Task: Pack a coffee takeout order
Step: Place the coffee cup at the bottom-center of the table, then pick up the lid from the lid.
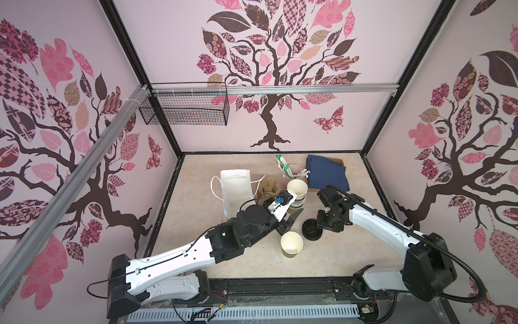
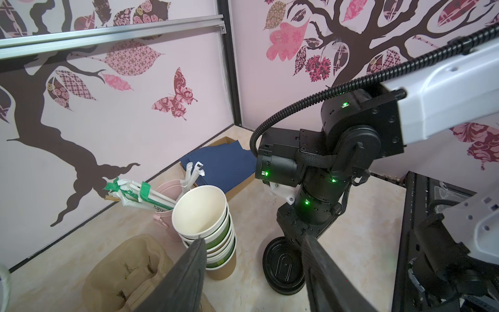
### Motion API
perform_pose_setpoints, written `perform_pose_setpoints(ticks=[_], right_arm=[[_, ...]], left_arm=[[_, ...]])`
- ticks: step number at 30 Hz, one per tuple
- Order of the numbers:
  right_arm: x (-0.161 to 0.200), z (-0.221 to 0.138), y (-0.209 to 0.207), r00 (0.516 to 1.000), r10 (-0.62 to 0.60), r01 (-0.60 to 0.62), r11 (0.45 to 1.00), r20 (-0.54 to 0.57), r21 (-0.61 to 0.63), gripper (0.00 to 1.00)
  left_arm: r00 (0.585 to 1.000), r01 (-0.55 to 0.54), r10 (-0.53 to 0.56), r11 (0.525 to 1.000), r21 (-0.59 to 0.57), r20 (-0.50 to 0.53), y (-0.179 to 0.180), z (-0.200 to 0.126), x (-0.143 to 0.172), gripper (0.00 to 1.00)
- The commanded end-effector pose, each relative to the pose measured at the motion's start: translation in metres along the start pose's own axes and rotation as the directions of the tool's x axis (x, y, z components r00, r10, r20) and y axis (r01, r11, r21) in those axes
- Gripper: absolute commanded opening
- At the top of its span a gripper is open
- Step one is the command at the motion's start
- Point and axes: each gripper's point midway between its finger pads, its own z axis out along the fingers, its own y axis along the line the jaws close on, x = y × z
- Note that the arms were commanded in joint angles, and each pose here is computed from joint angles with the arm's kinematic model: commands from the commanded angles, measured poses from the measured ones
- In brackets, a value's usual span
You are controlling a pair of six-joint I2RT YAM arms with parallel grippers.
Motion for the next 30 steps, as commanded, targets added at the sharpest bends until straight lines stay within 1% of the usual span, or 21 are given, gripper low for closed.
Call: perform_pose_setpoints(ticks=[1, 6, 8, 10, 16, 30], right_arm=[[-0.007, 0.005, -0.001, 1.000, -0.027, 0.027, 0.999, 0.000, 0.040, 0.46], [-0.005, 0.011, 0.007, 0.998, -0.048, 0.048, 0.999, -0.036, 0.022, 0.42], [-0.003, 0.014, 0.004, 0.997, -0.054, 0.056, 0.998, -0.047, 0.041, 0.40], [-0.001, 0.018, 0.001, 0.996, -0.065, 0.068, 0.996, -0.057, 0.064, 0.38], [-0.001, 0.020, 0.004, 0.993, -0.092, 0.096, 0.994, -0.068, 0.054, 0.29], [-0.001, 0.025, 0.005, 0.990, -0.112, 0.118, 0.990, -0.087, 0.071, 0.20]], left_arm=[[1.000, 0.004, -0.004, 1.000, -0.012, 0.029, 0.003, -0.001, -0.001, 0.60], [1.000, 0.002, -0.002, 1.000, -0.001, 0.027, 0.000, 0.002, -0.002, 0.60], [1.000, -0.001, 0.001, 1.000, -0.001, 0.025, 0.000, 0.002, -0.002, 0.60], [1.000, -0.004, 0.004, 1.000, -0.001, 0.025, 0.000, 0.002, -0.002, 0.60], [0.999, -0.013, 0.013, 1.000, -0.001, 0.031, 0.000, 0.001, -0.004, 0.60], [0.998, -0.041, 0.041, 0.999, -0.011, 0.037, 0.002, 0.001, -0.007, 0.59]])
